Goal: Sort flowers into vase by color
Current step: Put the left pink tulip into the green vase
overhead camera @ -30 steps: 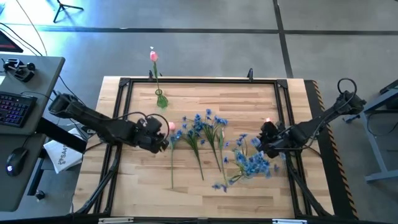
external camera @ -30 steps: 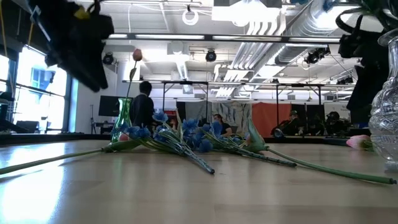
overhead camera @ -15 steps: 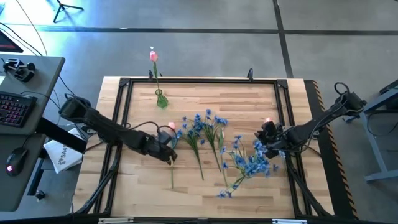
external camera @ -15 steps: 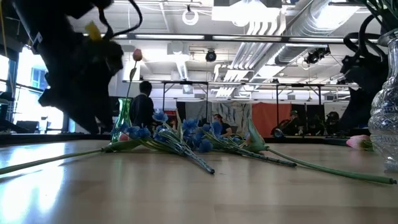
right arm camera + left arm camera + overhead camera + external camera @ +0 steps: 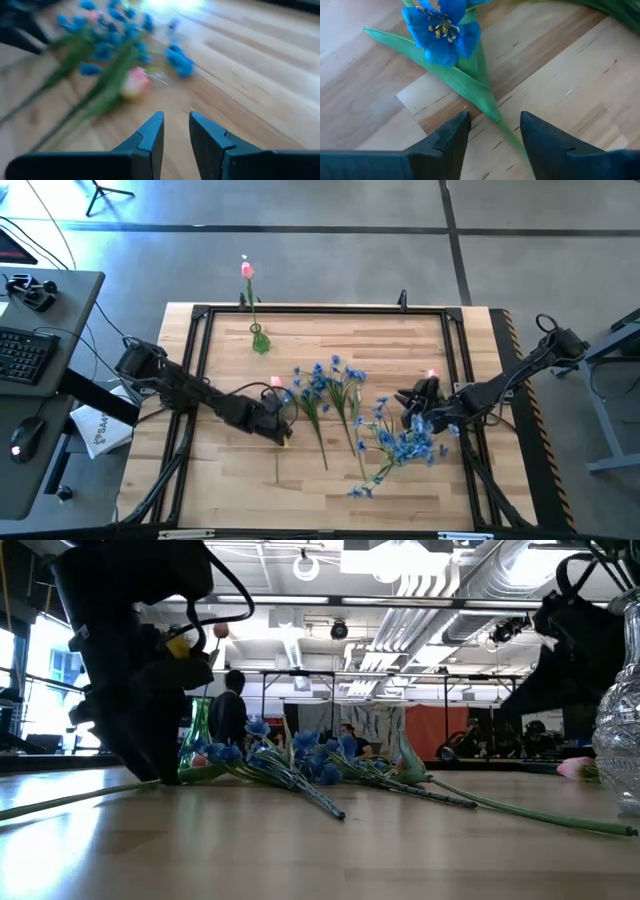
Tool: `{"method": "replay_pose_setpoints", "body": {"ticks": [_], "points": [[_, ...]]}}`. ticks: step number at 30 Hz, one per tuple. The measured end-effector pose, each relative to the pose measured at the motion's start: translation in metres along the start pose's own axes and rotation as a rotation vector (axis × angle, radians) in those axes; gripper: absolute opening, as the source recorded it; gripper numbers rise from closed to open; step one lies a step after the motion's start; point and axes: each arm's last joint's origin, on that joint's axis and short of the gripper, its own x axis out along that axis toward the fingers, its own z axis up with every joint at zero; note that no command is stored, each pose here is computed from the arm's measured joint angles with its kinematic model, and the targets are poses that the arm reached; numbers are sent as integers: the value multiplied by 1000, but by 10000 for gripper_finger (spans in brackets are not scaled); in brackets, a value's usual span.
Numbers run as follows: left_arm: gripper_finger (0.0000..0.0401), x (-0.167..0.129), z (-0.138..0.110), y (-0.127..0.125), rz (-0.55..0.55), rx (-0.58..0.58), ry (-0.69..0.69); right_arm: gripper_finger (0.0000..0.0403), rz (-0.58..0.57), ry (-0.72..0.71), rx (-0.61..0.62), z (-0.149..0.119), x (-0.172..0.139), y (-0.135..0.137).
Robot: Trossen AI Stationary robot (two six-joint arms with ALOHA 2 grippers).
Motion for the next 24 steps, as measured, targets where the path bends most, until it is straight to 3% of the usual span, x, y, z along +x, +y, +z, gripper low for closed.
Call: {"method": "replay_pose_setpoints", "body": {"ticks": [4,9,11,14,19,24], "points": [[113,1,3,3,13,26,22,87,61,-49,-35,6,0,8],[16,-5,3,8,29,101,38,87,84,-57,-40,8,-1,10],[10,-10,4,11,37,105,27,87,87,-54,-40,8,-1,10],[16,-29,2,30,163,141,-18,87,90,-50,-41,8,-1,10],[3,-80,4,56,210,105,-271,87,98,-41,-43,7,0,11],[2,-125,5,60,149,177,-851,87,94,-41,-48,6,1,12]]}}
